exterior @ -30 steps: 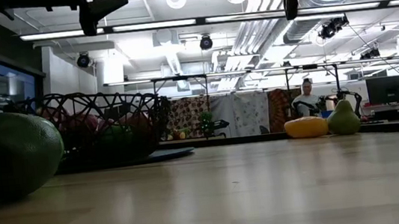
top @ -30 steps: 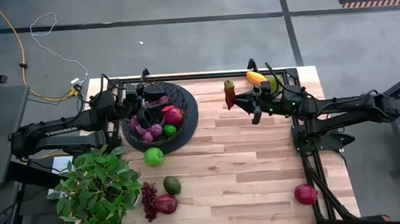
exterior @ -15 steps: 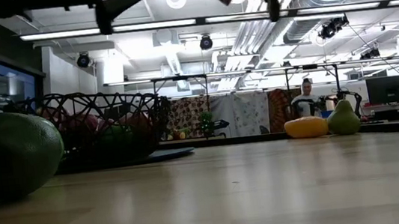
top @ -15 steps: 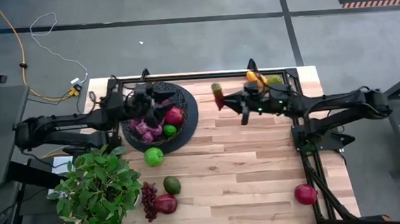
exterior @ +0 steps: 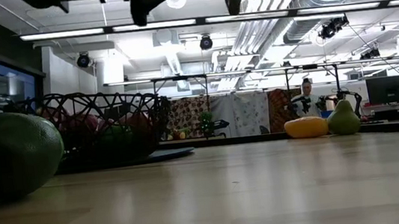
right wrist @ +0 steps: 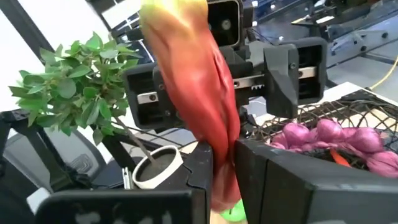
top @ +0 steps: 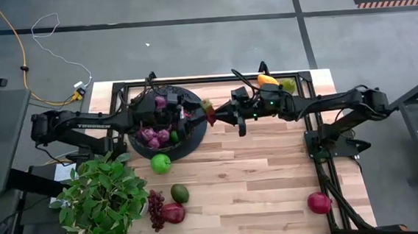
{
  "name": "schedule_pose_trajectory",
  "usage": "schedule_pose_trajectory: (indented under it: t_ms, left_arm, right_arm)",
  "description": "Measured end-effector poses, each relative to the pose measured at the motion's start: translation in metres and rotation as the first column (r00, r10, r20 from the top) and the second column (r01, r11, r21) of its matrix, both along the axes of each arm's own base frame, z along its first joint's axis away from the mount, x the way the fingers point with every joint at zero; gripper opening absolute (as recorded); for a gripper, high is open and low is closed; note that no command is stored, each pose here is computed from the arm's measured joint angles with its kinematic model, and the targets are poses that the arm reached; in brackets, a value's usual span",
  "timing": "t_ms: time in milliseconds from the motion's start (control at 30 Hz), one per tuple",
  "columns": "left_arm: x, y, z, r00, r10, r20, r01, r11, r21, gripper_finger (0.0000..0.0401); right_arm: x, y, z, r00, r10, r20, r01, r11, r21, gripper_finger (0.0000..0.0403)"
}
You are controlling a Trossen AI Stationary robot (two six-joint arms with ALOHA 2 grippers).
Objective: Build produce basket
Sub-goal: Put the chili pepper into the wire basket
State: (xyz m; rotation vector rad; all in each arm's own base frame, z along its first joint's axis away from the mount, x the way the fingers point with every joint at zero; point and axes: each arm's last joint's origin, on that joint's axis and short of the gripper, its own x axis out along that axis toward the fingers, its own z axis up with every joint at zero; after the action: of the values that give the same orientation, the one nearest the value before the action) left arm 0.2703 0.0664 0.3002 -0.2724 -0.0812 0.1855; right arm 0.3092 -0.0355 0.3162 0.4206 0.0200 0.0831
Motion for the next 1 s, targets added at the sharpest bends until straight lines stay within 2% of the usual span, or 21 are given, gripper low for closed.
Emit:
schedule_pose_trajectory:
  t_ms: [267, 400, 733, 1000]
  left_arm:
    - [0.005, -0.001, 0.01, 0.999, -0.016, 0.034, 0.014, 0.999, 0.04, 0.0266]
    - [0.005, -0.001, 0.01, 0.999, -0.037, 0.023, 0.035, 0.998, 0.059, 0.0266]
    - [0.007, -0.004, 0.01, 0.997, -0.06, 0.048, 0.058, 0.998, 0.035, 0.0266]
    - [0.022, -0.006, -0.009, 0.999, -0.053, -0.01, 0.053, 0.999, -0.006, 0.0266]
  right_arm:
    - [0.005, 0.0, -0.007, 0.999, 0.015, -0.044, -0.014, 0.999, 0.032, 0.003]
    - [0.004, 0.0, -0.001, 1.0, 0.009, 0.003, -0.009, 0.999, 0.032, 0.003]
    - [0.004, 0.0, -0.009, 0.997, 0.01, -0.077, -0.005, 0.998, 0.06, 0.003]
    - [0.004, 0.0, -0.009, 0.997, 0.026, -0.078, -0.021, 0.998, 0.062, 0.003]
